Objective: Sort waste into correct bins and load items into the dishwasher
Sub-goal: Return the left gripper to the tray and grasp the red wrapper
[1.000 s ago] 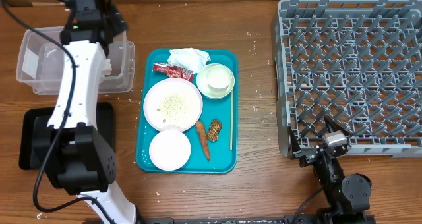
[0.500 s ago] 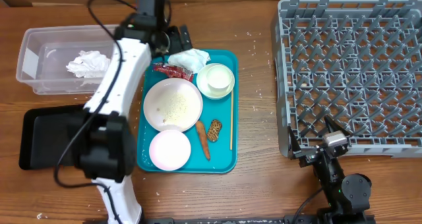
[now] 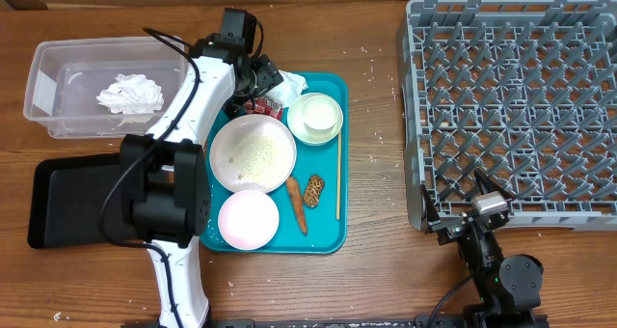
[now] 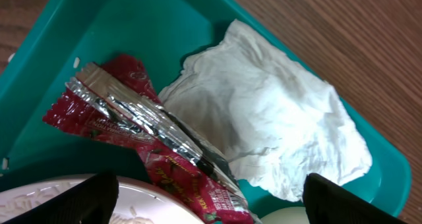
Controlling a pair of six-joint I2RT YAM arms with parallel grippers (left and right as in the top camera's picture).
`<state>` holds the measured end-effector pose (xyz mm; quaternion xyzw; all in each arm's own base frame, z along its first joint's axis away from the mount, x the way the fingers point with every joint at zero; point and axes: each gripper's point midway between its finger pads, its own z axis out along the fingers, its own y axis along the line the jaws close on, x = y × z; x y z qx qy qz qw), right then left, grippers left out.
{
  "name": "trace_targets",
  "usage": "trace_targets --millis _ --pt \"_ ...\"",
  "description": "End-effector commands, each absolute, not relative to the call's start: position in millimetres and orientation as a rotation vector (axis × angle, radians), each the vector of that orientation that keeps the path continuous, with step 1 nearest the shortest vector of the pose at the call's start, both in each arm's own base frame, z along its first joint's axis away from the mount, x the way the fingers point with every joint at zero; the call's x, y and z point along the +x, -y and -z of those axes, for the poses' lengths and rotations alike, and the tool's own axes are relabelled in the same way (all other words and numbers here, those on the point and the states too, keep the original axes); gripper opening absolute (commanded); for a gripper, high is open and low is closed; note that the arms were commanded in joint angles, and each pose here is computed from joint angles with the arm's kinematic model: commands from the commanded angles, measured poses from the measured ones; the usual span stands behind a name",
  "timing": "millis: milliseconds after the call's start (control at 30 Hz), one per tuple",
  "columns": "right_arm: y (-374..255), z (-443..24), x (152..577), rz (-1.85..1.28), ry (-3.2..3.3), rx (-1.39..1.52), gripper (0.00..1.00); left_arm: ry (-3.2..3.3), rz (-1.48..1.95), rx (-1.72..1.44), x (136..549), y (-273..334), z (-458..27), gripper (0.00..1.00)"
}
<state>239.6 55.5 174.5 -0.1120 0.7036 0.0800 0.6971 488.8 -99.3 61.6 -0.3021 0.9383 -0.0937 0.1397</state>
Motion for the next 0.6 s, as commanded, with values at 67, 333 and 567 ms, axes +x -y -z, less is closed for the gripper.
trace_targets --millis 67,333,567 --pt "-55.7 -172.4 239.6 -0.18 -1.566 -0.251 1.0 -2.687 0.2 -0.976 487.4 93.4 -53.5 0.83" --pt "-55.7 -172.4 239.6 -0.18 -1.566 -0.251 1.0 -2.666 0.141 -0.981 488.2 85.2 -52.8 0.71" --pt "-55.7 -172.6 239.6 -0.18 -1.566 -0.251 1.0 -2.656 0.147 -1.0 489.1 85.4 -52.9 0.7"
